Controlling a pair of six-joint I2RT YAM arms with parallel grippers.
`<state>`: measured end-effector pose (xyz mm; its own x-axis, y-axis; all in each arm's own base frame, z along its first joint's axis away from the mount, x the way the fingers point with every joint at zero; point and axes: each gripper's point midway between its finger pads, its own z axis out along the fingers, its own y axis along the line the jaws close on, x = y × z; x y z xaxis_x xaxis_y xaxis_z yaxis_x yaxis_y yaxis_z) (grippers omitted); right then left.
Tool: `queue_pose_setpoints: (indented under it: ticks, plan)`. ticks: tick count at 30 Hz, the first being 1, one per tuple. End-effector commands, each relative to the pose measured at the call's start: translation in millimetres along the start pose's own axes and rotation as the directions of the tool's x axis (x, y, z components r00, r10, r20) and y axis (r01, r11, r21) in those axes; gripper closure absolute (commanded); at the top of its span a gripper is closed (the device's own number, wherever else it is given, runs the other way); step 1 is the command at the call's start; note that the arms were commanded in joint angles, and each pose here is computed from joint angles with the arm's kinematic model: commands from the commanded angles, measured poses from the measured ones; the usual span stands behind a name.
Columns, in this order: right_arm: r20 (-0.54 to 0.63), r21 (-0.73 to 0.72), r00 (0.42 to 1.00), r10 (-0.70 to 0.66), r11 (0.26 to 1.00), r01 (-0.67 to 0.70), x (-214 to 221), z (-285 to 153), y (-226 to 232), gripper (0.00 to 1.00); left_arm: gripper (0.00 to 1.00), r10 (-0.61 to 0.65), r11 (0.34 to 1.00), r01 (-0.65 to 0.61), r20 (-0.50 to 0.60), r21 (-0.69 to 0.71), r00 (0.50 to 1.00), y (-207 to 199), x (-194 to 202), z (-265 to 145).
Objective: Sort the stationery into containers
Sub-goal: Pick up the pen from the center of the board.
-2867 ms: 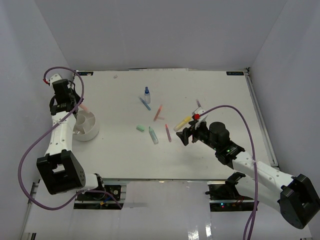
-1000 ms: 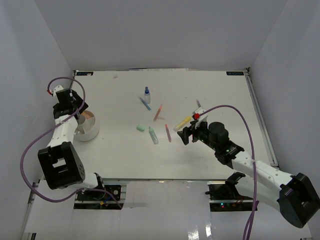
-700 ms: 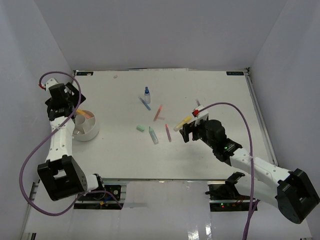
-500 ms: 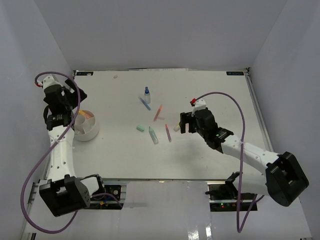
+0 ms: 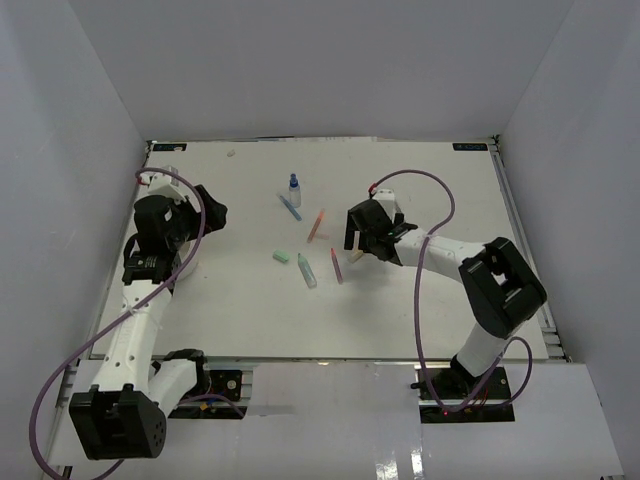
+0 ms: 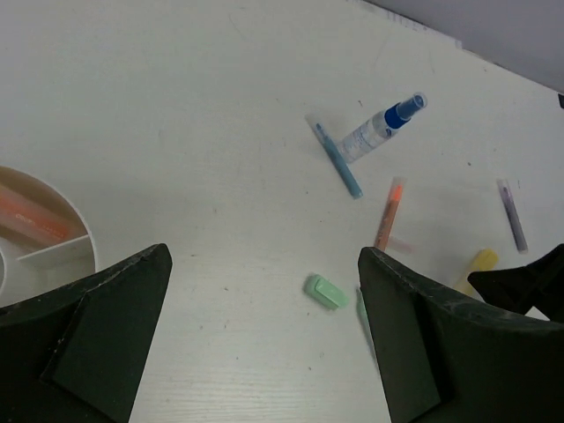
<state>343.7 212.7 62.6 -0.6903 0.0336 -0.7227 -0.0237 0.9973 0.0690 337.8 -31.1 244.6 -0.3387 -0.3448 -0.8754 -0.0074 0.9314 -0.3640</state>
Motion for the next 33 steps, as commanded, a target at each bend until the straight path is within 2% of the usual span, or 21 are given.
queue_pose_setpoints:
  ticks: [1, 4, 15, 18, 23, 27, 29, 31, 33]
  plan:
    - [0.002, 0.091, 0.997, 0.076, 0.993, -0.076, -4.8, 6.8, 2.4, 0.01, 0.02, 0.029, 0.998, -0.028, -0.001, 0.063, 1.000, -9.4, 3.8, -1.1]
    - [-0.019, 0.089, 0.997, 0.074, 0.993, -0.072, 4.3, 17.5, 13.4, 0.00, 0.02, 0.040, 0.993, -0.039, -0.007, 0.107, 0.999, -24.2, 6.7, -3.3]
    - [-0.088, 0.164, 0.993, 0.083, 0.984, -0.068, 42.5, 27.3, -1.9, 0.23, 0.02, 0.043, 0.985, -0.037, -0.034, 0.169, 0.998, -37.2, 14.7, -5.9]
    - [-0.101, 0.177, 0.992, 0.076, 0.982, -0.057, 55.2, 24.7, -12.1, 0.31, 0.02, 0.040, 0.980, -0.026, -0.070, 0.200, 0.997, -42.2, 23.1, -4.5]
    - [-0.115, 0.206, 0.992, 0.044, 0.978, -0.020, 72.6, 14.1, -33.5, 0.39, 0.02, 0.018, 0.969, 0.011, -0.114, 0.247, 0.993, -52.7, 29.6, -9.7]
    - [-0.117, 0.206, 0.993, 0.020, 0.979, 0.005, 77.9, 6.6, -43.5, 0.55, 0.02, -0.002, 0.954, 0.040, -0.129, 0.296, 0.992, -65.8, 28.9, -17.9]
    - [-0.116, 0.168, 0.993, 0.002, 0.986, 0.018, 76.1, 4.3, -40.0, 0.60, 0.02, -0.017, 0.940, 0.071, -0.161, 0.335, 0.987, -75.0, 33.8, -22.0]
    - [-0.112, 0.136, 0.994, -0.010, 0.990, 0.026, 73.2, 2.0, -35.0, 0.62, 0.02, -0.024, 0.927, 0.094, -0.193, 0.363, 0.981, -81.8, 38.6, -24.3]
    - [-0.106, 0.109, 0.994, -0.038, 0.993, 0.050, 71.5, -1.0, -34.1, 0.70, 0.02, -0.040, 0.916, 0.124, -0.221, 0.382, 0.974, -89.9, 42.7, -26.4]
